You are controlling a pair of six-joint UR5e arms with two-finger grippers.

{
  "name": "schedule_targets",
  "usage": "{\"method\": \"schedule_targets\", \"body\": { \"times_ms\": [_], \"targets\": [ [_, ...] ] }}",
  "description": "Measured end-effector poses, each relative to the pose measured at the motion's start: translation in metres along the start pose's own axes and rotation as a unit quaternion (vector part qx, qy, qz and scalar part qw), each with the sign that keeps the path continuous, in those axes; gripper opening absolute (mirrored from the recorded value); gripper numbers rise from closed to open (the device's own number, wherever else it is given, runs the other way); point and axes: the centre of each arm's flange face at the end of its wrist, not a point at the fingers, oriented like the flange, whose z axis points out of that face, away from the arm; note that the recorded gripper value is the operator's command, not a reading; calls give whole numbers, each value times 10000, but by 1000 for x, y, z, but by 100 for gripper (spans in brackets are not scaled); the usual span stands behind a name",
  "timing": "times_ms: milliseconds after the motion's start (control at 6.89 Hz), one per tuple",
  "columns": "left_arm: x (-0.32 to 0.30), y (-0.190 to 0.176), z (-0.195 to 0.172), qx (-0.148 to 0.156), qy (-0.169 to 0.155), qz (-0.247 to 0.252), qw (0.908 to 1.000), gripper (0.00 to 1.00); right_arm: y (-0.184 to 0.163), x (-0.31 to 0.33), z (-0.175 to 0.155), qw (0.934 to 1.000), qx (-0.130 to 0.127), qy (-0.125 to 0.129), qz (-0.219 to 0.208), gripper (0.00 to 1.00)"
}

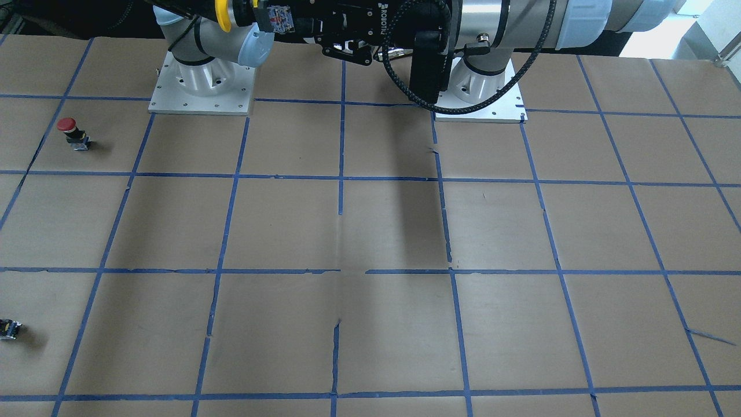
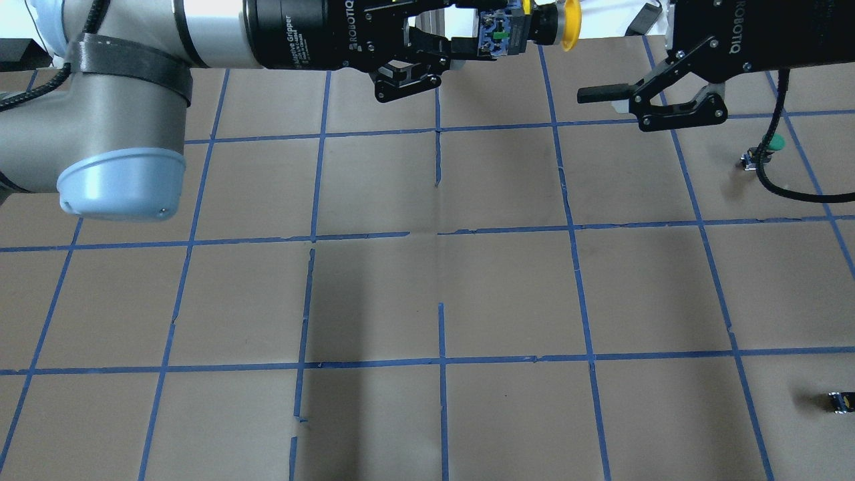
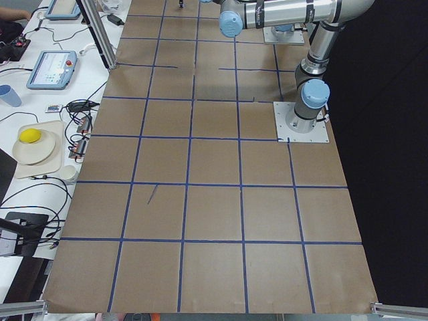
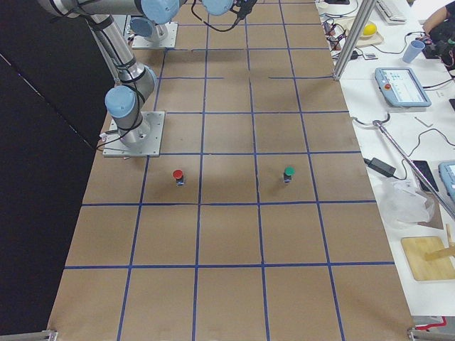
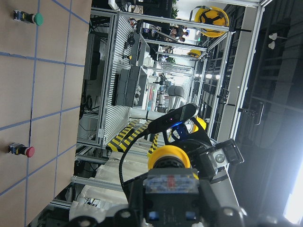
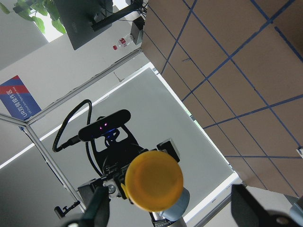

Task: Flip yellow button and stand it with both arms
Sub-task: 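Bring the right gripper up under the yellow cap while the left gripper holds, then close the right gripper on the button and open the left gripper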

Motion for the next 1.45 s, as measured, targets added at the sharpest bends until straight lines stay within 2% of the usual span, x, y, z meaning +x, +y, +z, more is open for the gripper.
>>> {"method": "schedule_targets", "body": {
  "times_ms": [290,725,870,1160,1450],
  "targets": [
    [-1,-1,0,4,2,47,10000,23,0,-4,2,9999,-35,-146,-26,90],
    [0,-1,0,6,3,74,10000,23,-8,-4,6,9999,-74,-148,-29,86],
    [0,0,0,6,3,75,10000,23,-10,-4,6,9999,-80,-145,-10,76],
    [0,-1,0,7,4,83,10000,23,-12,-3,7,9999,-99,-136,22,35],
    [0,-2,0,8,4,95,10000,24,-11,-2,10,9998,-132,-110,38,30]
  ]
}}
